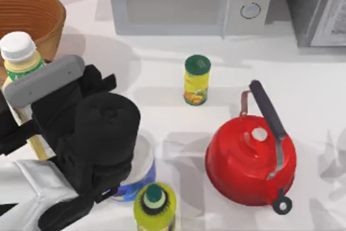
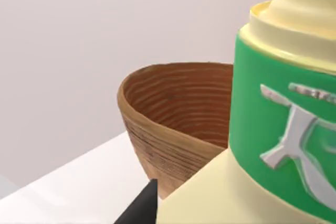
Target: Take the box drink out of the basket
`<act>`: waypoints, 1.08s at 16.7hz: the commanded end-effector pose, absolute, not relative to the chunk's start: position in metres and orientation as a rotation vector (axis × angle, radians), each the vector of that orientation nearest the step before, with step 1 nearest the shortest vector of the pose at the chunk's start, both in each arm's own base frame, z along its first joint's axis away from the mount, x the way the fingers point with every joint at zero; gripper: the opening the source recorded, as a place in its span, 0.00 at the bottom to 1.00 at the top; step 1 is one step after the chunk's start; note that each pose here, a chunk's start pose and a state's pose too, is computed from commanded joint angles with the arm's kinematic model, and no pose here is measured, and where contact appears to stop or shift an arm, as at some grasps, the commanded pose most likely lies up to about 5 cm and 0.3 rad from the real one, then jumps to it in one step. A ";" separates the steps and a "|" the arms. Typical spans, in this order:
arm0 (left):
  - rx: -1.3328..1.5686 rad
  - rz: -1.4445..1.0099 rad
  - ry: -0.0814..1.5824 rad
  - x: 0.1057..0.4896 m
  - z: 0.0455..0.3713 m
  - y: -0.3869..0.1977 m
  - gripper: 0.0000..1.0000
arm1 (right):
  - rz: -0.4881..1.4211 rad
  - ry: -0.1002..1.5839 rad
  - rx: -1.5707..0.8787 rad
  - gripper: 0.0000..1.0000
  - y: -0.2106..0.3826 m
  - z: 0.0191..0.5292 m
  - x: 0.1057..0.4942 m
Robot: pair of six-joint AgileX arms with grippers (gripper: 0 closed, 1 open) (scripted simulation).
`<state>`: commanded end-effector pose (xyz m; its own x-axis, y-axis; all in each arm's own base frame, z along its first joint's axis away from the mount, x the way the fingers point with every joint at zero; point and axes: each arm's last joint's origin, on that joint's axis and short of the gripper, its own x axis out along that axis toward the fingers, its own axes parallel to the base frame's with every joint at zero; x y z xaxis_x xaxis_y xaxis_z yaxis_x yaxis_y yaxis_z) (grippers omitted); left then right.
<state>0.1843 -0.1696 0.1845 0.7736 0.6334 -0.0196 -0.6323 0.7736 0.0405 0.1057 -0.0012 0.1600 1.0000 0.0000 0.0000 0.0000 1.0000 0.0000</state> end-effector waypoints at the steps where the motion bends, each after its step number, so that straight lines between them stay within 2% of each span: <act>1: 0.034 0.702 0.037 0.189 0.184 -0.164 0.00 | 0.000 0.000 0.000 1.00 -0.001 0.160 0.106; 7: -0.023 0.755 0.001 0.210 0.176 -0.142 0.00 | 0.000 0.000 0.000 1.00 -0.001 0.160 0.106; 14: -0.005 0.680 -0.007 0.204 0.143 -0.153 0.00 | 0.000 0.000 0.000 1.00 -0.001 0.160 0.106; 18: 0.001 0.669 -0.004 0.201 0.138 -0.156 0.00 | 0.000 0.000 0.000 1.00 -0.001 0.160 0.106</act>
